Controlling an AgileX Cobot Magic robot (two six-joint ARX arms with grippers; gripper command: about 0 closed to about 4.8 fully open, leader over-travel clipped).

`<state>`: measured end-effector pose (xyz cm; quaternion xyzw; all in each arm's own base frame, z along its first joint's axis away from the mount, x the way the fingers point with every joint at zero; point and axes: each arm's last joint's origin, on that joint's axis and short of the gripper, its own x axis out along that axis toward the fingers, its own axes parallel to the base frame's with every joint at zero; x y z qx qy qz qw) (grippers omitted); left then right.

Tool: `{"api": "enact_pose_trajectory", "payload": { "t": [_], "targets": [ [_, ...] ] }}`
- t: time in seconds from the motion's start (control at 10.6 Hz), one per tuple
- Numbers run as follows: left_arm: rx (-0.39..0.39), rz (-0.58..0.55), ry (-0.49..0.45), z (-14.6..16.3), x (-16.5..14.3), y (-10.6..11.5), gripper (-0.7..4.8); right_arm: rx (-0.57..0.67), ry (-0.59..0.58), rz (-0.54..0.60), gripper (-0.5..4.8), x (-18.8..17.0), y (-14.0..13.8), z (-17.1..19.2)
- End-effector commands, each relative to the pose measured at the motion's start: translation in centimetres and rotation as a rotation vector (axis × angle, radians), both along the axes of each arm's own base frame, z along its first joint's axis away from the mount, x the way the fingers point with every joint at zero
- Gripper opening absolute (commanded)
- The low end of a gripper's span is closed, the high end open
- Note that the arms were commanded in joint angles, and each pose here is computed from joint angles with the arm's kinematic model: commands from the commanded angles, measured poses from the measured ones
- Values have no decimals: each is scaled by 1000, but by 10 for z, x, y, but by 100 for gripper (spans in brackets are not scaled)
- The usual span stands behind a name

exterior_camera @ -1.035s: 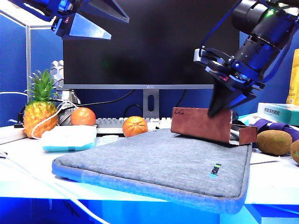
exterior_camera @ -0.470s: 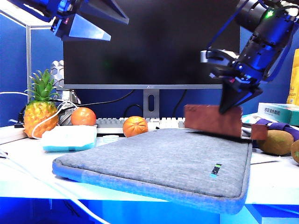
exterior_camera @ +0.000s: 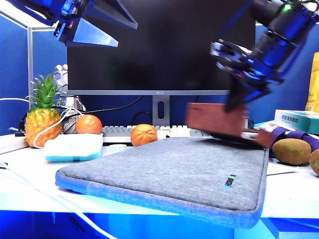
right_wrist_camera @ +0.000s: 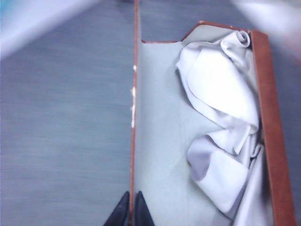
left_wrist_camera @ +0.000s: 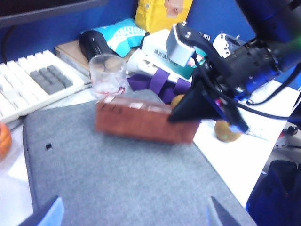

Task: Close the glasses case.

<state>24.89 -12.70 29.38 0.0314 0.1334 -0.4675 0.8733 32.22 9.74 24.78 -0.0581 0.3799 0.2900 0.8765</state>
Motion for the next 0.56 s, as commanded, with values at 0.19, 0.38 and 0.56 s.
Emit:
{"api": "enact_pose_trajectory", "payload": {
  "t": [0.19, 0.38, 0.56],
  "targets": [
    [8, -1, 26, -1, 0, 0, 404, 148, 159, 97, -6, -12, 12, -1],
    [15, -2, 45, -3, -1, 0, 404, 261, 236, 182, -6, -17, 19, 0],
    [18, -9, 67, -5, -2, 1, 404, 374, 269, 228, -6, -17, 24, 4]
  ]
}}
